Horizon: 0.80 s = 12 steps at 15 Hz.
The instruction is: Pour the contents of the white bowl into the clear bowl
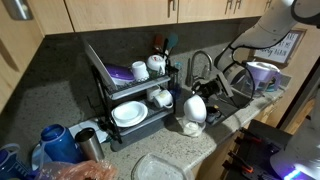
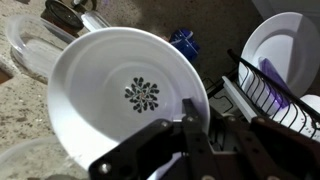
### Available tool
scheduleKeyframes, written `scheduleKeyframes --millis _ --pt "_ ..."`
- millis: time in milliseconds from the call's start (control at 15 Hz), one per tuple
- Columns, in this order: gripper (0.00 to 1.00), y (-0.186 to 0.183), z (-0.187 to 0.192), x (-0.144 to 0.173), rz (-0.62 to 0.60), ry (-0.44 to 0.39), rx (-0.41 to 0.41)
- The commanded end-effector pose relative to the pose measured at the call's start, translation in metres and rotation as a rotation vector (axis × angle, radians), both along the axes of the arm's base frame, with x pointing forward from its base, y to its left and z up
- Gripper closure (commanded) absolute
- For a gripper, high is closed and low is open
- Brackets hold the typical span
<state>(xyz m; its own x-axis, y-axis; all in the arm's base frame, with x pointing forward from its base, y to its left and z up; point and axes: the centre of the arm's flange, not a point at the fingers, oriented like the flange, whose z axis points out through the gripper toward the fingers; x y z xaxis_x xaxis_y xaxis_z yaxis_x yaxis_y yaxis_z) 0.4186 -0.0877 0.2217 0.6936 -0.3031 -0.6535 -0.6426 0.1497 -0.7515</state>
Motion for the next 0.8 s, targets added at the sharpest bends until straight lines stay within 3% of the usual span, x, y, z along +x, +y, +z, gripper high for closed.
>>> scheduleKeyframes --millis 0,333,733 --pt "0.97 -0.004 0.000 -0.003 -0.003 -0.055 0.091" --pt "0.97 -0.003 -0.002 -0.004 0.001 -0.067 0.133" --pt "0.97 0.013 0.019 0.019 -0.028 -0.070 0.060"
